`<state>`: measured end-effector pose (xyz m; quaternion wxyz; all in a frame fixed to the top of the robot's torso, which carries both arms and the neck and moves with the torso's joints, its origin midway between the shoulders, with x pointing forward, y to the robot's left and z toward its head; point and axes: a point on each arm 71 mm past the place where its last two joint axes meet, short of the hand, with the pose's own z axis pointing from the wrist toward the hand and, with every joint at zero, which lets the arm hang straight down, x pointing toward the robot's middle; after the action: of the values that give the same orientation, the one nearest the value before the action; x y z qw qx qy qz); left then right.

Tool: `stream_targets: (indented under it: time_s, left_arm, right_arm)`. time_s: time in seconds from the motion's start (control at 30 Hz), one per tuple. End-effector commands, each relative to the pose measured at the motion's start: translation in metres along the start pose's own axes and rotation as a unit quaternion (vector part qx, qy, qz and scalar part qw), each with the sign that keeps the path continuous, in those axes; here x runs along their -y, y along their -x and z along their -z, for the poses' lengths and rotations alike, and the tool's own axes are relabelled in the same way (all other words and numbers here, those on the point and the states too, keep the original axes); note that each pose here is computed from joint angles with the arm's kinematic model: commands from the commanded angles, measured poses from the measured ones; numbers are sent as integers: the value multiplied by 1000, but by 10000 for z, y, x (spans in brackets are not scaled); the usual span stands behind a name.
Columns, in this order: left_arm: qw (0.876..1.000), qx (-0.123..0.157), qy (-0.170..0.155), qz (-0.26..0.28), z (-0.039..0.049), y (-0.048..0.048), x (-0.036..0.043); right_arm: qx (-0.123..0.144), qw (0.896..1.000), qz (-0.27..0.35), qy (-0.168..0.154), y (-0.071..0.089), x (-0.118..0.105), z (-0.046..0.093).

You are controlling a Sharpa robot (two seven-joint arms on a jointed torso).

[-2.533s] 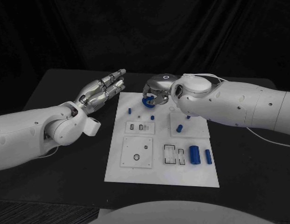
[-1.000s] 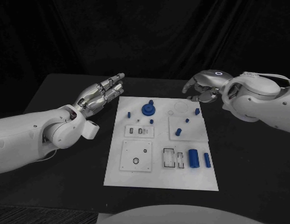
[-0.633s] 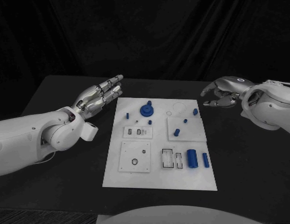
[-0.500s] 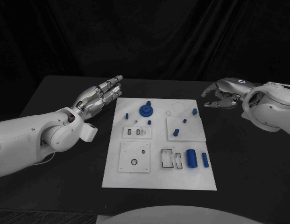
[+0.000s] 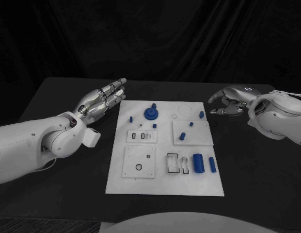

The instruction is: Assemble the parts on the task board

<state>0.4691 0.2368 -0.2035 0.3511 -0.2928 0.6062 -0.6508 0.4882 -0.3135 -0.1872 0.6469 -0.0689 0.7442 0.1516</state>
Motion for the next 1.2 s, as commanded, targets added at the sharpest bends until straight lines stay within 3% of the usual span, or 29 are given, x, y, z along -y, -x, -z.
stream_targets:
  time_s: [0.03,1.2]
  left_arm:
    - [1000,-6,-6,4,-1,-21,3]
    - [1000,-8,-1,8,28,-15,-30]
  right_arm:
    - [6,1000,-2,6,-24,-19,-17]
    - [-26,1000,1,15,-265,-144,-187]
